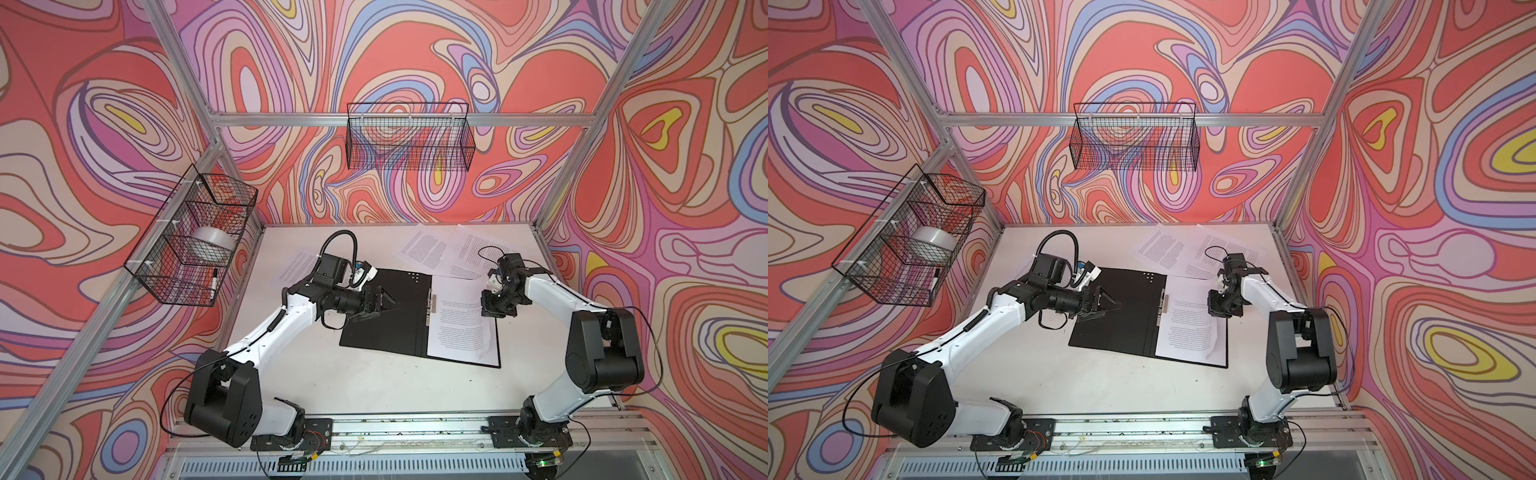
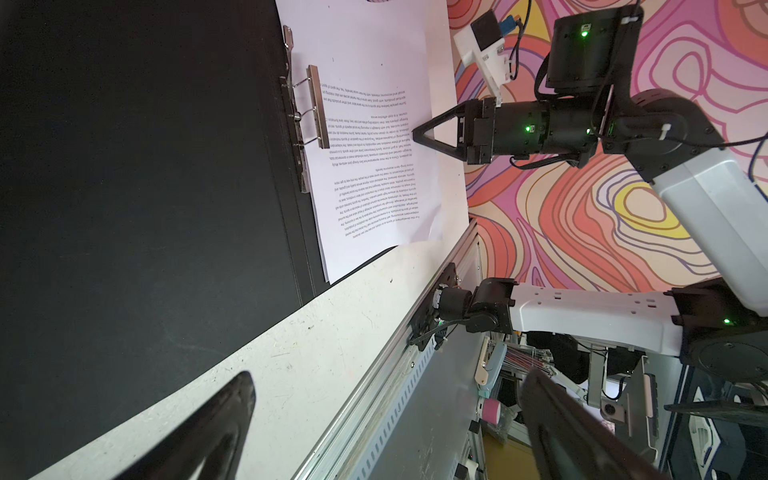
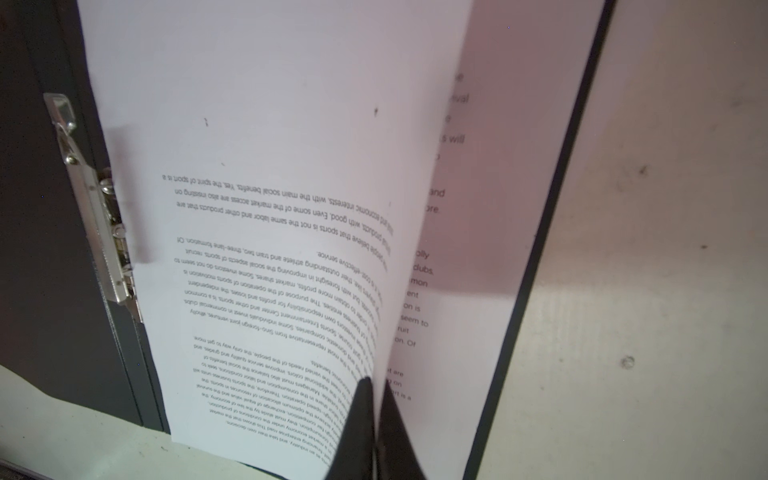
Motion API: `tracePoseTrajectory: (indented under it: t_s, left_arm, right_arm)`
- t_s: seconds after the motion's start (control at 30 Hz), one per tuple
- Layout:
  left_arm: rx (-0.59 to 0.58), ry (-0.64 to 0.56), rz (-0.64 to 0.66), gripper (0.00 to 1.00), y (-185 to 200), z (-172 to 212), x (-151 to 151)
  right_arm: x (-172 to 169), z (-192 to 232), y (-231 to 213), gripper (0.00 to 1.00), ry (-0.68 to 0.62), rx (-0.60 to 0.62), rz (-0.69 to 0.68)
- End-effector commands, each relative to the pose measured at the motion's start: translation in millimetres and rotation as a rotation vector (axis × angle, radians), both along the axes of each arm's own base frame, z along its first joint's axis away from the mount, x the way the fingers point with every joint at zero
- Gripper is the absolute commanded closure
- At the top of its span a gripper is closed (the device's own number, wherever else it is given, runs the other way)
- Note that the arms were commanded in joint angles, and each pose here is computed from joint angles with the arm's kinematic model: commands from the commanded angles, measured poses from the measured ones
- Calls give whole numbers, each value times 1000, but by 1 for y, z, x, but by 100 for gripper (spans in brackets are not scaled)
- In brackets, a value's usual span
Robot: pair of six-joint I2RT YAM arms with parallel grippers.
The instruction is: Put the files into the folder
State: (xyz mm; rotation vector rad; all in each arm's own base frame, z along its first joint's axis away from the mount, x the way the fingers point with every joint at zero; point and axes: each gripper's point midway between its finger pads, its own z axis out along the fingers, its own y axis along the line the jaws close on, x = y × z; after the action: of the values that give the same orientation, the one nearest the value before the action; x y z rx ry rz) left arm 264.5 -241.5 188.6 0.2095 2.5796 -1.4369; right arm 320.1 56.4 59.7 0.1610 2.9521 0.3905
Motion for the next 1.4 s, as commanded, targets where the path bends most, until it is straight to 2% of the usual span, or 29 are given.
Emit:
tracePoseTrajectory:
  t_s: [0.0, 0.3, 0.57, 0.87, 1.03, 1.2, 1.37]
  left_arm:
    - [-10, 11, -1, 0, 1, -4, 1]
    - [-14, 11, 0, 0, 1, -4, 1]
    - [-14, 13, 1, 0, 2, -4, 1]
    - [-8, 3, 14, 0, 4, -1, 1]
    - [-5, -8, 24, 0, 7, 2, 1]
    - [26, -14, 49, 0, 12, -1, 2]
    - [133, -27, 180, 0, 36, -15, 15]
  right_arm:
    - [-1, -5, 0, 95, 11, -4, -6]
    - [-1, -7, 0, 81, 15, -6, -17]
    - [-2, -8, -3, 61, 13, -20, -31]
    - [0, -3, -15, 29, -10, -79, -77]
    - [2, 12, -23, 2, -54, -124, -114]
    - [10, 63, -33, 2, -181, -155, -164]
    - [15, 134, -42, 2, -392, -133, -297]
